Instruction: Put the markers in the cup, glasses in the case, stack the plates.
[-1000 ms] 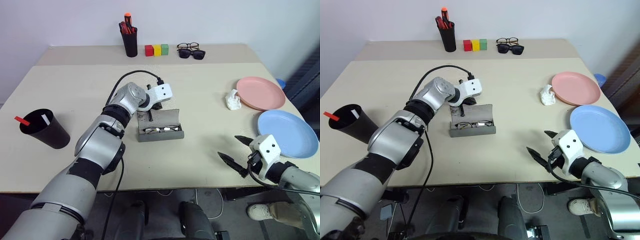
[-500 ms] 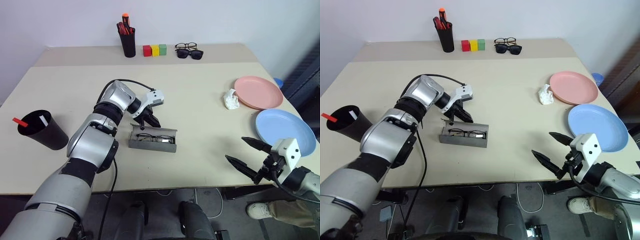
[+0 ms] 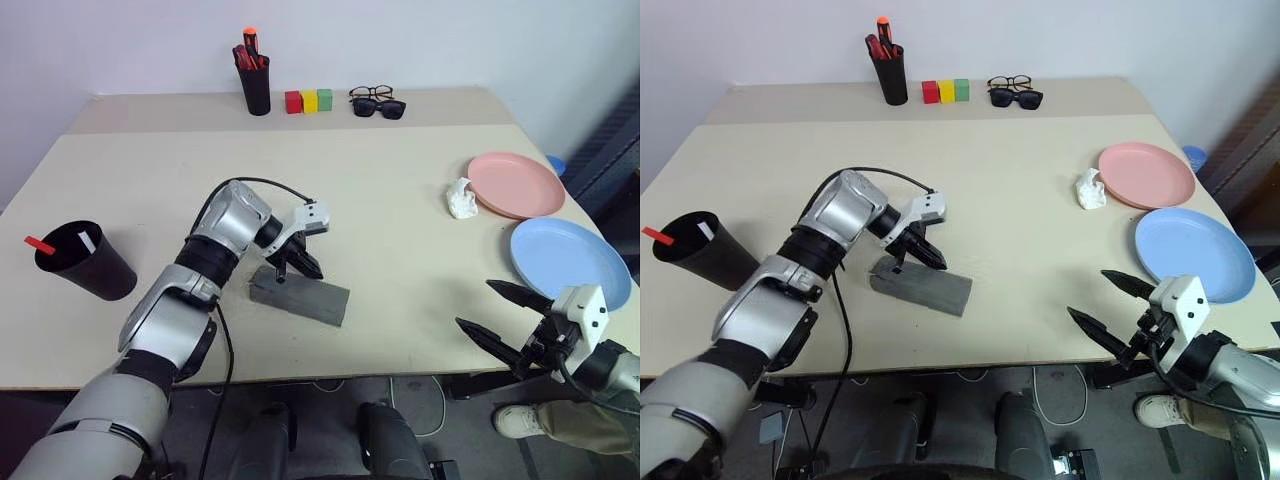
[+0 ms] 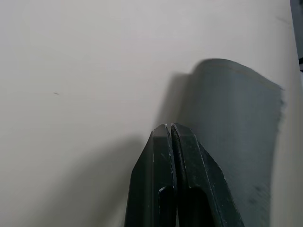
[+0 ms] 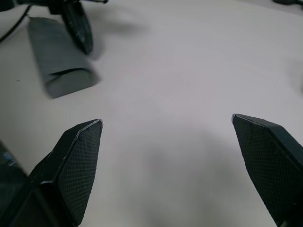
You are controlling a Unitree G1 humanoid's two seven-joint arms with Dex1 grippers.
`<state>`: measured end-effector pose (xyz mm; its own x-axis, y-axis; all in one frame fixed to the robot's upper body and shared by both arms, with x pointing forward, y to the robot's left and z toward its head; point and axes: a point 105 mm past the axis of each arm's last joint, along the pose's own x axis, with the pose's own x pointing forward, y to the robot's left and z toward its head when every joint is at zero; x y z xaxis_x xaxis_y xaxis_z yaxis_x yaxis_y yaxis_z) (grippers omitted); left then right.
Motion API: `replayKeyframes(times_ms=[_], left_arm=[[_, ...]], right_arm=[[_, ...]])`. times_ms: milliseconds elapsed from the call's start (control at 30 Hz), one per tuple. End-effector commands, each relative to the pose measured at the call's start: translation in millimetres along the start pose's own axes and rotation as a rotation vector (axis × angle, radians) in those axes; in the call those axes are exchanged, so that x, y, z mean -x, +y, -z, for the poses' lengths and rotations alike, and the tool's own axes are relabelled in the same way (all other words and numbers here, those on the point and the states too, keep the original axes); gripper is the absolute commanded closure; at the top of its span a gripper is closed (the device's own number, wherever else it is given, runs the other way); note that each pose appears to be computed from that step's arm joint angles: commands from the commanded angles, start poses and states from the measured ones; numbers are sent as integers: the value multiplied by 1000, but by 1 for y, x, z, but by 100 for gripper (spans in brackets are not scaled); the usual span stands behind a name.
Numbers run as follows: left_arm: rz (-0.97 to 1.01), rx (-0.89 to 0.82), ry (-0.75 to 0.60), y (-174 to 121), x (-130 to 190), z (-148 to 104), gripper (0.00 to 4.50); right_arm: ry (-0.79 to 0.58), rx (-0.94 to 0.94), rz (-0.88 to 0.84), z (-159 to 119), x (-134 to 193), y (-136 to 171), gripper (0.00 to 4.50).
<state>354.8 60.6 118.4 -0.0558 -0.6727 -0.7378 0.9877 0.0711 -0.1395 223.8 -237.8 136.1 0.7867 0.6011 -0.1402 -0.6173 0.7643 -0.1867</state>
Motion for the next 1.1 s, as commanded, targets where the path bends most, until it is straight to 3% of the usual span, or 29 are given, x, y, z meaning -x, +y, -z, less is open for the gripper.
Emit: replayKeyframes(times_ms=[33, 233, 400, 500, 733, 767, 933, 1033, 1100], left_arm=[[-67, -76, -89, 1, 19, -22, 445], [-207, -269, -471, -9, 56, -85, 445], [-102, -335, -528, -45, 46, -98, 445], [-45, -298, -498, -55, 28, -93, 364], [-41, -314, -494, -66, 18, -99, 31], [-43, -317, -489, -66, 17, -98, 8], [-63, -320, -480, -68, 13, -98, 8], [-65, -319, -485, -71, 14, -99, 0], [-77, -311, -484, -69, 14, -99, 0]], right_arm=[[22, 8, 98, 1, -1, -18, 0], [99, -2, 290, 13, 3, -56, 0], [222, -17, 402, 38, 8, -84, 0], [269, -16, 435, 50, 8, -96, 0], [319, -36, 447, 63, 1, -109, 0], [321, -38, 449, 64, 0, -111, 0], [341, -59, 450, 70, -7, -119, 0], [355, -103, 446, 76, -8, -121, 85], [360, -113, 450, 77, -8, -123, 177]])
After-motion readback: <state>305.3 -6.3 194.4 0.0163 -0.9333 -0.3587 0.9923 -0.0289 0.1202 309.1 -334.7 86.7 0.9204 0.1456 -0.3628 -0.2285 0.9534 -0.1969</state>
